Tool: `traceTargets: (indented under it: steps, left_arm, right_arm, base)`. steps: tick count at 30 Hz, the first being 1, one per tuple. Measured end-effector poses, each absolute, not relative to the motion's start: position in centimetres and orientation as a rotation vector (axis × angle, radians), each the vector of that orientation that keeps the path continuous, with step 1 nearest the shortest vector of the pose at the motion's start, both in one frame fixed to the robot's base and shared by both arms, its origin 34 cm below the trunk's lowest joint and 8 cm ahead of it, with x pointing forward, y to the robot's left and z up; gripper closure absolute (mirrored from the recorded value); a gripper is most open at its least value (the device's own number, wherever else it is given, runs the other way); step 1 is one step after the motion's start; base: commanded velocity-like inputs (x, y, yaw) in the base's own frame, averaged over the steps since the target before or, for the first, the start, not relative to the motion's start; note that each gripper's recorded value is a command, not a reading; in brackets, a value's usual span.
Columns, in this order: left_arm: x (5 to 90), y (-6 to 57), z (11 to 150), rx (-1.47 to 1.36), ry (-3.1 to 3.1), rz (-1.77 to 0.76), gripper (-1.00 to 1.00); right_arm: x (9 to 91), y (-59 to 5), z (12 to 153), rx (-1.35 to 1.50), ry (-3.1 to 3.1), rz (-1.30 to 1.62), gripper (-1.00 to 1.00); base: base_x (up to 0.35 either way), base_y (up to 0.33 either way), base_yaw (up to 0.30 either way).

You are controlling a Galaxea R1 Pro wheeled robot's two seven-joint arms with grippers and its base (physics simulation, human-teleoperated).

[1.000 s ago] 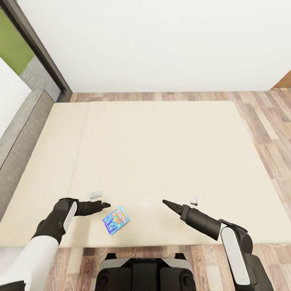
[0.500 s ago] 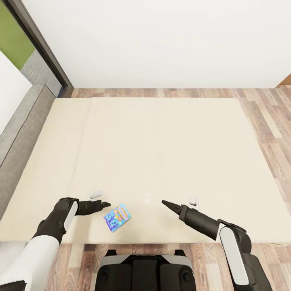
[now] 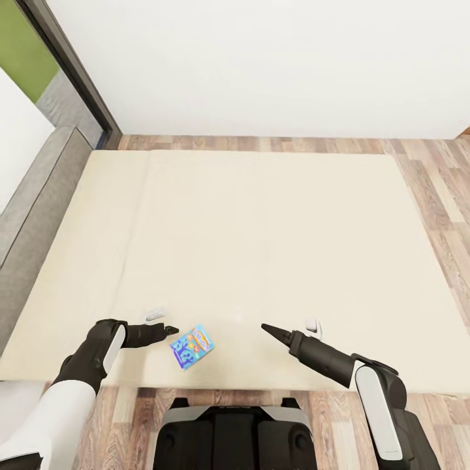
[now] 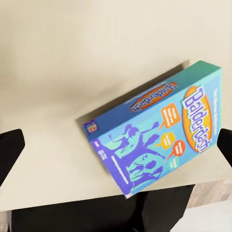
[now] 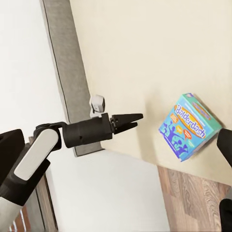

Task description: Put all the toys in the child's room - the three board games (two on the bed and one on the table), the two jigsaw puzzles on the table, and the tennis ball on the table - inside the toy box on the table in the child's room.

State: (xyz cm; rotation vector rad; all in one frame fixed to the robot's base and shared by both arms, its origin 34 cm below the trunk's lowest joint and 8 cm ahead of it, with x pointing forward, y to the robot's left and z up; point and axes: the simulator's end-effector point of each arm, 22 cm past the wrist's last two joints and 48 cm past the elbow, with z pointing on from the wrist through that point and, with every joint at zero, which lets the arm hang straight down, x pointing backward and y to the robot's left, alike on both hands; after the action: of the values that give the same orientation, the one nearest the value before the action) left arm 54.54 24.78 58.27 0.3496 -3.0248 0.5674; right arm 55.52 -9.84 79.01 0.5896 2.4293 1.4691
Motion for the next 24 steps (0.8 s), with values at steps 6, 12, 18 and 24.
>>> traceTargets:
  steps: [6,12,18,24]
  left_arm:
    - [54.1,24.7,57.9,0.353,-3.014,0.574,-1.00]
    - [53.7,24.6,57.5,0.356,-3.004,0.573,-1.00]
    - [53.3,24.6,57.1,0.360,-2.995,0.574,-1.00]
    - [52.9,24.6,56.7,0.363,-2.985,0.572,-1.00]
  right_arm:
    - [55.4,-9.9,78.7,0.598,2.431,1.475,-1.00]
    - [55.3,-10.0,78.3,0.605,2.431,1.478,-1.00]
    - [55.1,-9.9,77.9,0.615,2.436,1.482,-1.00]
    - [54.8,-10.1,77.4,0.623,2.446,1.479,-1.00]
  base:
    - [0.000,0.000,0.068]
    - [0.000,0.000,0.068]
    - [0.000,0.000,0.068]
    - [0.000,0.000,0.068]
